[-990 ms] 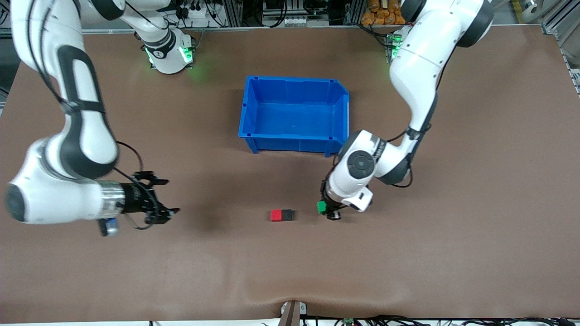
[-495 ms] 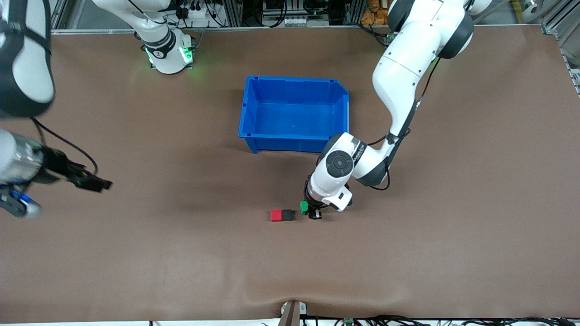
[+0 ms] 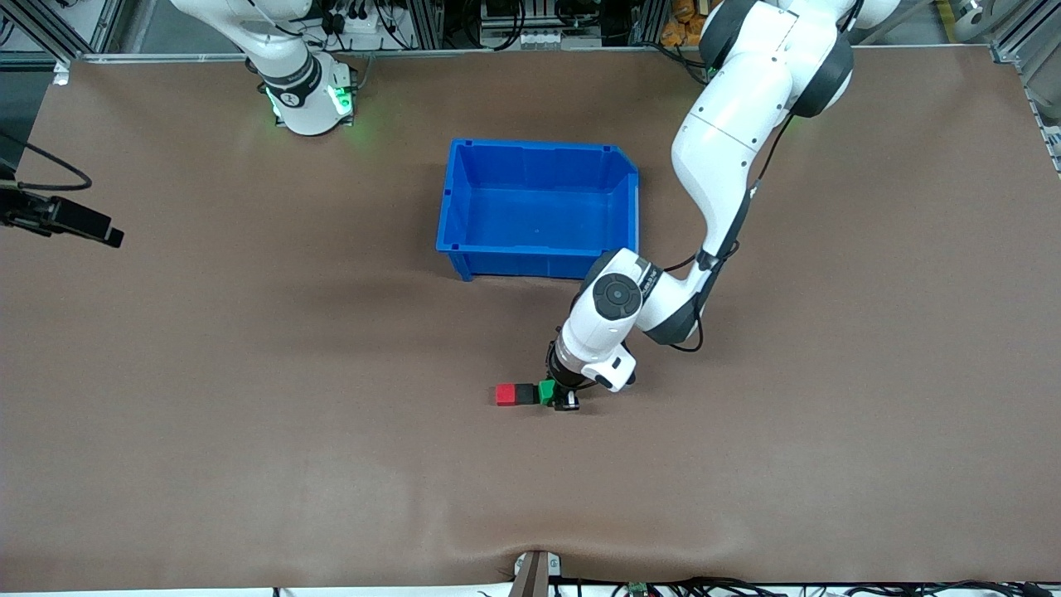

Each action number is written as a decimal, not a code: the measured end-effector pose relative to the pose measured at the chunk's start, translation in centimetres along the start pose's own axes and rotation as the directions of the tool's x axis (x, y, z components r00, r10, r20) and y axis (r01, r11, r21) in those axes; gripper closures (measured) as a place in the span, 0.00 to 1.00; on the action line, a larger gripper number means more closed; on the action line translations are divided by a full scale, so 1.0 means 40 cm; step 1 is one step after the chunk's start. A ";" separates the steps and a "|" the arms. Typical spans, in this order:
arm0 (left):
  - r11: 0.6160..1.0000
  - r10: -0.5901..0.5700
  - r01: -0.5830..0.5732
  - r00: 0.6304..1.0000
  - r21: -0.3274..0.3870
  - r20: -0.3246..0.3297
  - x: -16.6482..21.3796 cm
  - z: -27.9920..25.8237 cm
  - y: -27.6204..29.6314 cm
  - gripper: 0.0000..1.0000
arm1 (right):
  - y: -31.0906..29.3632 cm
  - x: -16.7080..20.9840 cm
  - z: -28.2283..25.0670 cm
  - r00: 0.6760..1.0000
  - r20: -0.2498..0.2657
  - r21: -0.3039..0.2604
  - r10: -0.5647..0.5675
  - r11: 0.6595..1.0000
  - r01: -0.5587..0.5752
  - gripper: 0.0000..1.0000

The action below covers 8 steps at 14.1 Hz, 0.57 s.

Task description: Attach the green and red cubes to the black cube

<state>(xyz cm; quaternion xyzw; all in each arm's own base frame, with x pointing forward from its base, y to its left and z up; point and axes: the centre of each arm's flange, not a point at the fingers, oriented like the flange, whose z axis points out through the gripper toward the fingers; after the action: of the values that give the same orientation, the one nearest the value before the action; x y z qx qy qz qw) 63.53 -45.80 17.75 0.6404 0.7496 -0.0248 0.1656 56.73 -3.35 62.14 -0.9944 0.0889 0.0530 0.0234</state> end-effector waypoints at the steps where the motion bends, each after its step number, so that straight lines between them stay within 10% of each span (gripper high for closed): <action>1: 1.000 -0.001 0.001 1.000 -0.005 0.001 0.003 0.004 0.002 0.60 | 0.010 -0.024 0.024 1.000 0.007 0.000 -0.005 1.000 0.005 0.00; 3: 1.000 0.004 -0.004 1.000 -0.012 0.008 0.003 0.014 -0.001 0.60 | 0.011 -0.065 0.041 1.000 0.024 0.000 -0.010 1.000 0.010 0.00; 8: 0.999 0.025 -0.025 1.000 -0.029 0.011 -0.012 0.017 -0.013 0.60 | -0.039 -0.091 -0.164 0.988 -0.140 -0.025 -0.058 0.998 0.055 0.00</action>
<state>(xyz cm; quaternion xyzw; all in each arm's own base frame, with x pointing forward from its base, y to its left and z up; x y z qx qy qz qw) 63.23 -46.52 17.15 0.6470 0.7409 -0.0157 0.1793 54.11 -1.53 69.11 -0.9979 0.0616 -0.0172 0.0081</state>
